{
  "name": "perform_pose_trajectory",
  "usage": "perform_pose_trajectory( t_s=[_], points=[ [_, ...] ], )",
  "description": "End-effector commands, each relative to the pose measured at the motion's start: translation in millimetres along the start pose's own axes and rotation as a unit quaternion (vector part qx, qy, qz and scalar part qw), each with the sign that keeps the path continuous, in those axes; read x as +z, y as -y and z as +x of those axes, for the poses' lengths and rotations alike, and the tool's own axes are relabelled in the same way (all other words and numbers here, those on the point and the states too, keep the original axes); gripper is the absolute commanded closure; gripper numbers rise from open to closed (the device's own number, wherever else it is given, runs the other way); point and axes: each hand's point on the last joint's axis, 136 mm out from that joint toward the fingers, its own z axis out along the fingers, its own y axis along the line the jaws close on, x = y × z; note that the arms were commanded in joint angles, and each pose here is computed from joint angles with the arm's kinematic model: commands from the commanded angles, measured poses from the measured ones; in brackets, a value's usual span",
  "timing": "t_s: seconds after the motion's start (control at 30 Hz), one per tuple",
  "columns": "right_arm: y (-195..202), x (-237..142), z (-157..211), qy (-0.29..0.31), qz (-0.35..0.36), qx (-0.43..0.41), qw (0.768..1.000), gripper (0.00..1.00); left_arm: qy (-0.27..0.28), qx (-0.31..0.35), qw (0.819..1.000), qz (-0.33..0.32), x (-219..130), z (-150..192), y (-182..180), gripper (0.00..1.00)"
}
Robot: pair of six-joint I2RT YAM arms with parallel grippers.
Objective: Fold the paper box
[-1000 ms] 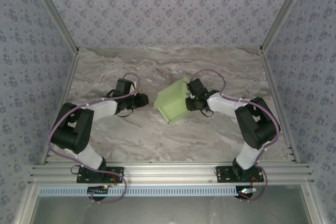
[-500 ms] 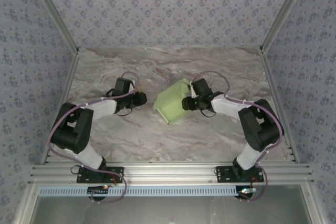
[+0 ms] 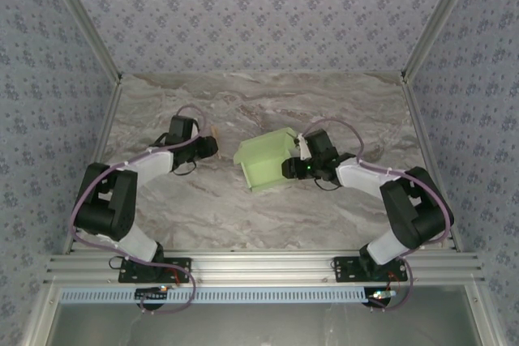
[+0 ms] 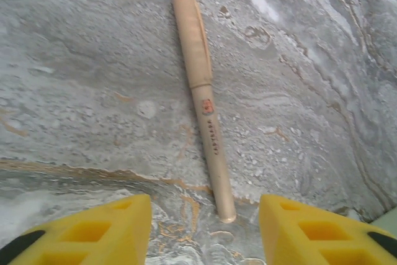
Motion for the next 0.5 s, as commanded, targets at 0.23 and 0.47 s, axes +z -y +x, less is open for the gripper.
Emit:
perform_pose_trajectory(
  t_s=[0.23,0.47],
  points=[
    [-1,-35,-3,0.048,-0.017,0.006,0.999,0.41,-0.053,0.048,0.995,-0.073,19,-15,-10,0.44],
    [4,-48,-5,0.064,-0.004,-0.008,0.998,0.40,-0.090,0.077,0.989,-0.090,45,-16,-3,0.45]
  ],
)
